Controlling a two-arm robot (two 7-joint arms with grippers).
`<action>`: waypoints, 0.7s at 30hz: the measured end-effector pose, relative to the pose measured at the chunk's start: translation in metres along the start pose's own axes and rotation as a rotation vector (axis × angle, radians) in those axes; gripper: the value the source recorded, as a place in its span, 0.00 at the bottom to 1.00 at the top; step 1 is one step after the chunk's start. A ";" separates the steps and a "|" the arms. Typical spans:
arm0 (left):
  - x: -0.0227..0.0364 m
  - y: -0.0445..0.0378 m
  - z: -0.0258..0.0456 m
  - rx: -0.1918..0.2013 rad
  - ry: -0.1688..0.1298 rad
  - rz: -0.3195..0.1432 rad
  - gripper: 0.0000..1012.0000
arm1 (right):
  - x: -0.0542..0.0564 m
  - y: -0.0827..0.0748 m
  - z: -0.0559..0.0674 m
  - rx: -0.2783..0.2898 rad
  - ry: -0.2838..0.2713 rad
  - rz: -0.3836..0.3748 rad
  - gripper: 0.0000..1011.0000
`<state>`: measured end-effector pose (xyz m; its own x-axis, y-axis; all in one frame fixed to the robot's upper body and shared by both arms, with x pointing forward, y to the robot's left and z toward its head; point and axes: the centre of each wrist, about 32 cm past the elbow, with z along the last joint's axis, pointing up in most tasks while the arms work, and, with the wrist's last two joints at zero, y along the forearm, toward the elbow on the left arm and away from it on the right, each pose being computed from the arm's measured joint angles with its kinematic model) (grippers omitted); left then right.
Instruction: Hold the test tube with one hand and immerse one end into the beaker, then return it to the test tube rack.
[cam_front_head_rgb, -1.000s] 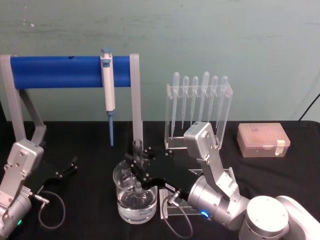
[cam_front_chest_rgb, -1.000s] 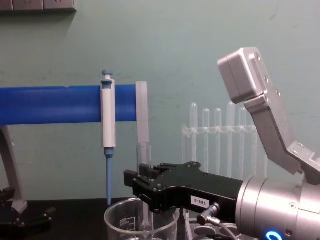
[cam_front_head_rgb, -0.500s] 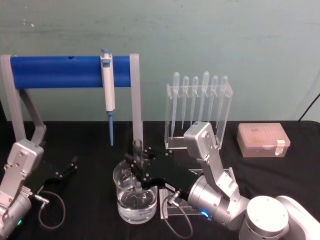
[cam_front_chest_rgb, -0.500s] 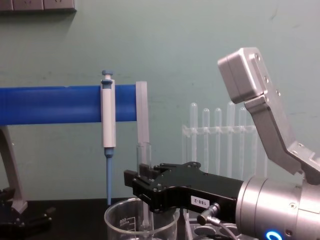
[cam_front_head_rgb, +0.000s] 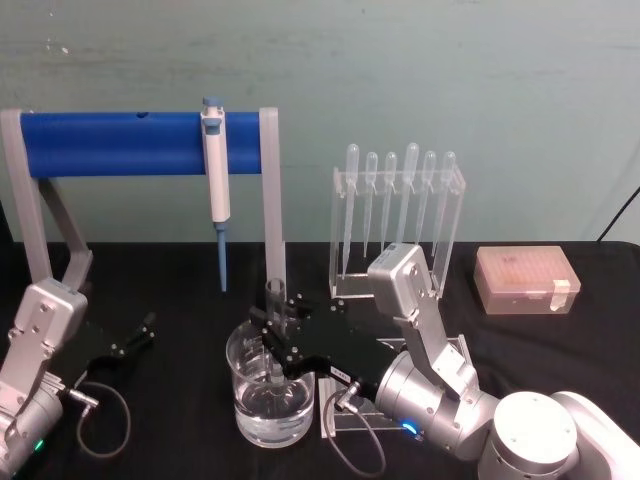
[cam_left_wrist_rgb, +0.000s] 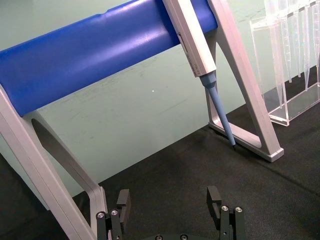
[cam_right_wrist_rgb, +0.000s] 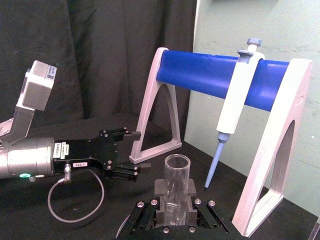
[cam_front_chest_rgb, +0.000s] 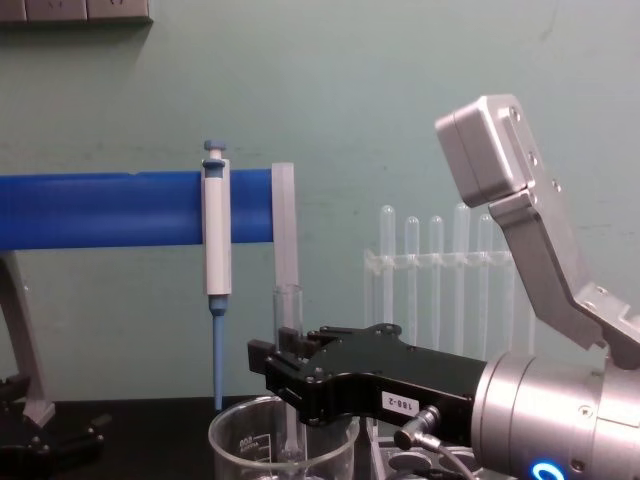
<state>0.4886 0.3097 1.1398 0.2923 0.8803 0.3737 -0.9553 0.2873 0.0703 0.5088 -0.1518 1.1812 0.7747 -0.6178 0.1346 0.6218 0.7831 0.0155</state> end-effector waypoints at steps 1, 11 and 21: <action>0.0000 0.0000 0.0000 0.000 0.000 0.000 0.99 | 0.000 0.000 0.000 0.000 0.000 0.000 0.23; 0.0000 0.0000 0.0000 0.000 0.000 0.000 0.99 | 0.000 0.000 0.000 0.000 0.000 0.000 0.23; 0.0000 0.0000 0.0000 0.000 0.000 0.000 0.99 | 0.000 0.000 0.000 0.000 0.000 0.000 0.23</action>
<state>0.4886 0.3097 1.1398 0.2923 0.8803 0.3737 -0.9553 0.2873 0.0703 0.5088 -0.1518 1.1812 0.7747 -0.6179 0.1347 0.6218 0.7830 0.0155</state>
